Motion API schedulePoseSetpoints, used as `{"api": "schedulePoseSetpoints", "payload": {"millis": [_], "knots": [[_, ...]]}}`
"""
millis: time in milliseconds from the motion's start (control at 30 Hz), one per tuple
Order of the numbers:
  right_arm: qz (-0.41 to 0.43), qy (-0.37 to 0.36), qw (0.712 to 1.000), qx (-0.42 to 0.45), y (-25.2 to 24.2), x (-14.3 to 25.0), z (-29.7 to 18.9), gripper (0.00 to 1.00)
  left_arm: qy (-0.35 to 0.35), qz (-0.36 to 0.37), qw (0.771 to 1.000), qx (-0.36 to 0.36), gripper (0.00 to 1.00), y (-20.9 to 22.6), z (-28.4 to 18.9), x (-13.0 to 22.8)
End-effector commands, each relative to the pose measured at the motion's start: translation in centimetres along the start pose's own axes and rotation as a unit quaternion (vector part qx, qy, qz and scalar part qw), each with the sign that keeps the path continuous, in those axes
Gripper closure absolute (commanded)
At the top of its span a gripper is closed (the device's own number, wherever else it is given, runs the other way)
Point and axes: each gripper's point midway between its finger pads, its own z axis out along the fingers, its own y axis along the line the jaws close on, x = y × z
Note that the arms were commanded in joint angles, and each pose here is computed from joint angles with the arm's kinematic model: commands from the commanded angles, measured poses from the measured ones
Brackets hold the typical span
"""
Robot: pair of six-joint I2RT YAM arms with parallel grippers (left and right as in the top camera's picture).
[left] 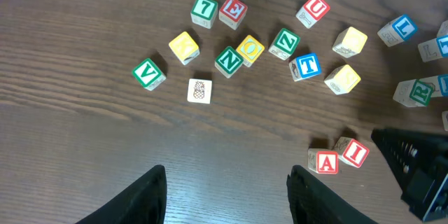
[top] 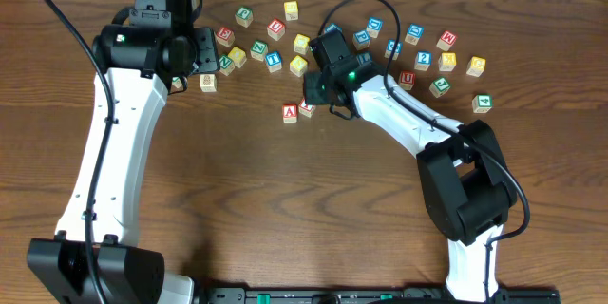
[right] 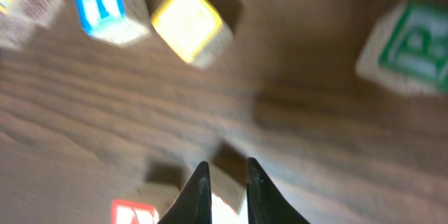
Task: Spell out AI2
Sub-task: 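Lower the right gripper and push the red I block against the A block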
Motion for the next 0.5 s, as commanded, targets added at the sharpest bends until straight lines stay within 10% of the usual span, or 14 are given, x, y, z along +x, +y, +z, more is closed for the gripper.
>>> {"api": "schedulePoseSetpoints", "payload": {"millis": [0, 467], "knots": [[-0.017, -0.023, 1.0, 0.003, 0.5, -1.0, 0.8, 0.88, 0.0, 0.003, 1.0, -0.002, 0.45, 0.2, 0.1, 0.0], [-0.063, -0.008, 0.997, -0.038, 2.1, 0.6, 4.0, 0.86, 0.0, 0.003, 1.0, -0.002, 0.45, 0.2, 0.1, 0.0]]}}
